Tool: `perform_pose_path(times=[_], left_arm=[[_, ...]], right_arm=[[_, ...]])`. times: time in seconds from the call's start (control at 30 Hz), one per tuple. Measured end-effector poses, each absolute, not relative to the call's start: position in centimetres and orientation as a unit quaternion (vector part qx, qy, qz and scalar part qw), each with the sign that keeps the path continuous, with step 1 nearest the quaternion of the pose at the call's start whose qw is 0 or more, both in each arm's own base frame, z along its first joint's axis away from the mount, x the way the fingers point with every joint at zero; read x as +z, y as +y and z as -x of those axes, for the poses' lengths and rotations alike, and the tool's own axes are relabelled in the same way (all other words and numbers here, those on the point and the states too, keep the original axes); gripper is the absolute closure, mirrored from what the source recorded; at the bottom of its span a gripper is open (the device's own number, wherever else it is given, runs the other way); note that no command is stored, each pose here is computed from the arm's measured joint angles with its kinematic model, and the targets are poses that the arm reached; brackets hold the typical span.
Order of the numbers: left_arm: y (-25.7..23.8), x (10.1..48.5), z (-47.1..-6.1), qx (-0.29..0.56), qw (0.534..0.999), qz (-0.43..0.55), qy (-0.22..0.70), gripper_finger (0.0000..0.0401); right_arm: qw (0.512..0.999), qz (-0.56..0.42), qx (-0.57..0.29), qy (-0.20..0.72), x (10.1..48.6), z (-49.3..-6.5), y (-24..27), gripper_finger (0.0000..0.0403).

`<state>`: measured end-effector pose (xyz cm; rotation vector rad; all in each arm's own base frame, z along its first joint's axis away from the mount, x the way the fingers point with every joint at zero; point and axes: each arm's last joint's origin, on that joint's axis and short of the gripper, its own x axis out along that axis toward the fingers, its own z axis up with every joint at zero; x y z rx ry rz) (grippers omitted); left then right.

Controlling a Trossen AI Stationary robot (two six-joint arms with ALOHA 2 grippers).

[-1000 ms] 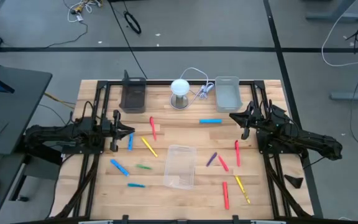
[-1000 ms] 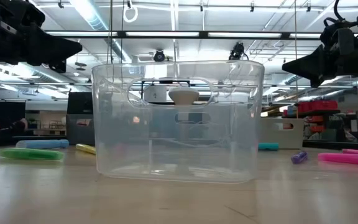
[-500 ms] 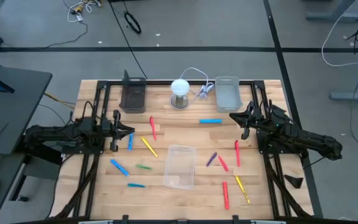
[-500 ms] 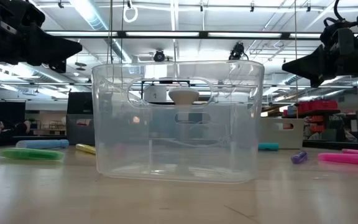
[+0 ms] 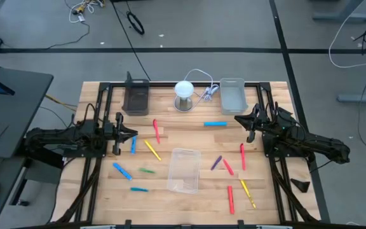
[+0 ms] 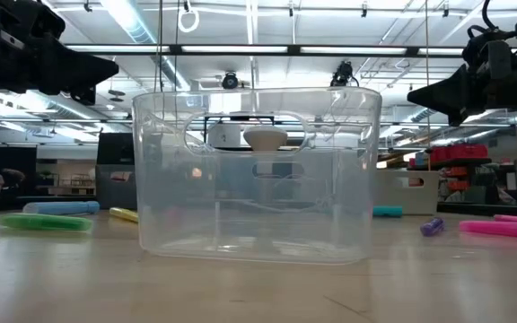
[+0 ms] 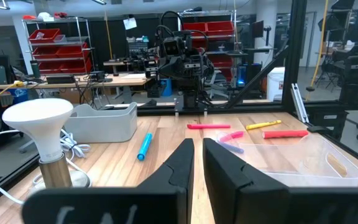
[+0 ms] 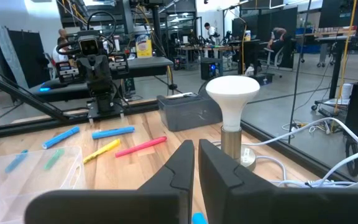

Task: Pick & Place Markers

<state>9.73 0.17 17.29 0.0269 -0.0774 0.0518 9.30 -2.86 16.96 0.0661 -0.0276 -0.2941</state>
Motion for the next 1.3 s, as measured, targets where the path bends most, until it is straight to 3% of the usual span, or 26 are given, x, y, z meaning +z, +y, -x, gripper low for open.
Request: perform_pose_path(times=[0.13,0.57,0.67,0.97,1.3], left_arm=[[0.2,17.3,-9.7,0.025,0.999,-0.004,-0.04,0.0362],[0.2,16.9,-9.8,0.025,0.985,0.168,-0.024,0.0359],[0.2,16.9,-9.8,0.029,0.978,0.205,-0.026,0.0342],[0.3,16.9,-10.1,0.052,0.958,0.283,0.008,0.0242],[0.6,22.0,-11.1,0.156,0.925,0.321,0.126,0.023]], right_arm=[[0.989,-0.033,-0.147,-0.014,17.0,-9.3,-2.9,0.0374],[0.989,-0.033,-0.147,-0.014,17.0,-9.3,-2.9,0.0374],[0.989,-0.033,-0.147,-0.014,17.0,-9.3,-2.9,0.0374],[0.989,-0.033,-0.147,-0.014,17.0,-9.3,-2.9,0.0374],[0.989,-0.033,-0.147,-0.014,17.0,-9.3,-2.9,0.0374]])
